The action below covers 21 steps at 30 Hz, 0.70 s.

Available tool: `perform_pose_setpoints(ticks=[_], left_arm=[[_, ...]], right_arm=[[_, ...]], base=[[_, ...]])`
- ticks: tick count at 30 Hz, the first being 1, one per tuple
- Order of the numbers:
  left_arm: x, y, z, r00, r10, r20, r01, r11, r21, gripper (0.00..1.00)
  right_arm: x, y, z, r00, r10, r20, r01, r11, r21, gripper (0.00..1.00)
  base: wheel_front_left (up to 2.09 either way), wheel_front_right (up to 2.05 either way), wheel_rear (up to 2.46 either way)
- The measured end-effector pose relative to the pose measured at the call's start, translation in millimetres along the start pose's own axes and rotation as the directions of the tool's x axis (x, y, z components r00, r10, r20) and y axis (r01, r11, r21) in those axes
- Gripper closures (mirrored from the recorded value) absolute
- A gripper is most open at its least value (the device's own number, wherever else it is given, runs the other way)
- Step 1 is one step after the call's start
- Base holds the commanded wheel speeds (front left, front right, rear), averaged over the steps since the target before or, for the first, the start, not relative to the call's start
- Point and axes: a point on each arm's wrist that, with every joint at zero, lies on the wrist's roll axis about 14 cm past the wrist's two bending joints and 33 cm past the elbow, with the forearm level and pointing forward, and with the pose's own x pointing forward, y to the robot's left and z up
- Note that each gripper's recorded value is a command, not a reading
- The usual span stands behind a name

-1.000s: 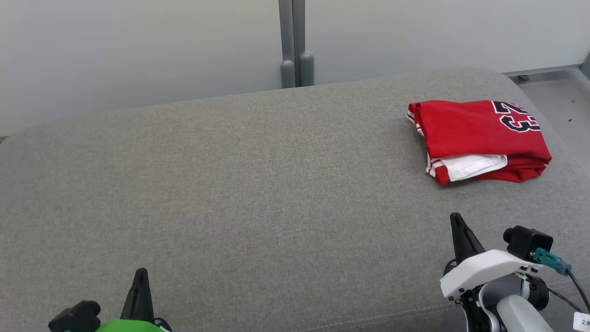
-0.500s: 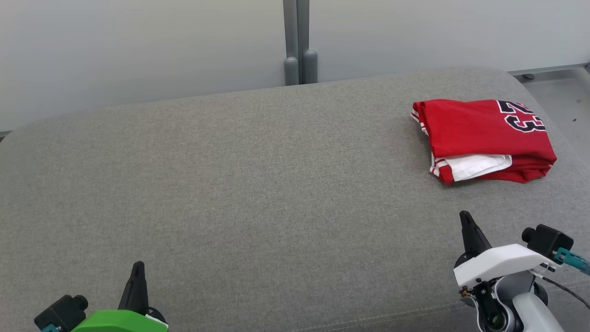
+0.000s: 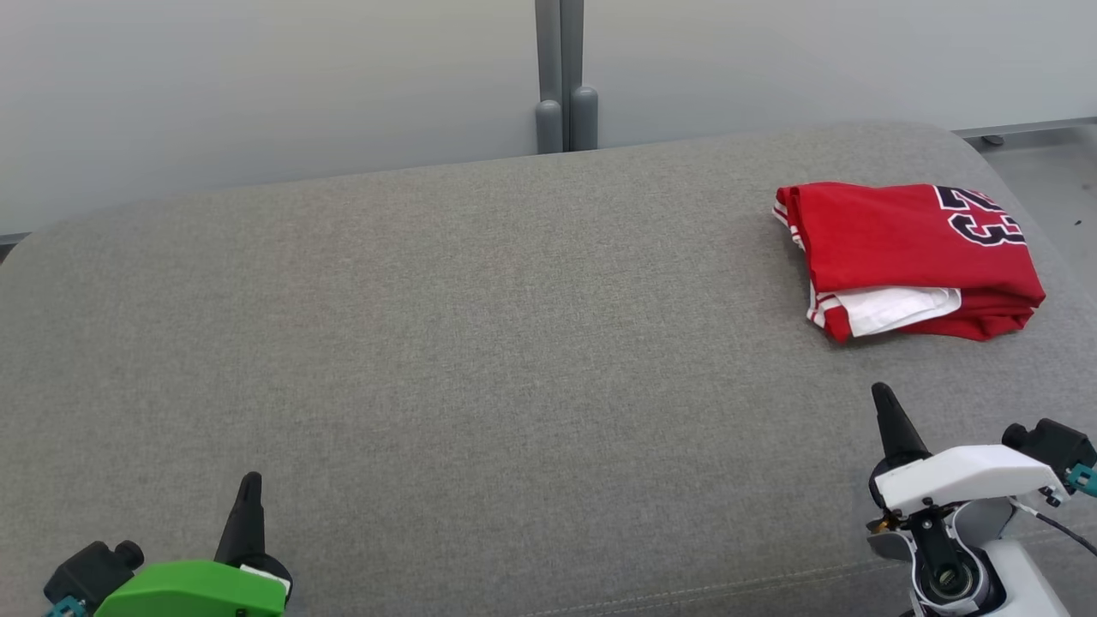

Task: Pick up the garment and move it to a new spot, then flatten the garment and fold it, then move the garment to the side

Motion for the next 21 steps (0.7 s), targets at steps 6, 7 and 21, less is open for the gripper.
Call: perform_pose_setpoints(ticks=[6, 7, 21], left_arm=[[3.4, -1.0, 2.8, 1.000, -0.007, -0.003, 0.007, 0.997, -0.075, 1.00], [3.6, -1.0, 2.5, 1.000, -0.009, -0.008, 0.008, 0.996, -0.085, 1.00], [9.1, -2.6, 8.9, 0.999, -0.031, -0.008, 0.027, 0.966, -0.256, 1.00]], right_arm=[[2.0, -1.2, 2.0, 1.000, 0.000, -0.006, 0.000, 0.996, 0.092, 1.00], [2.2, -1.2, 2.6, 1.000, 0.001, -0.004, -0.001, 0.994, 0.106, 1.00], [6.4, -2.1, 9.7, 1.000, 0.013, 0.002, -0.013, 0.953, 0.301, 1.00]], base=[[0.00, 0.00, 0.00], [0.00, 0.00, 0.00], [0.00, 0.00, 0.00]])
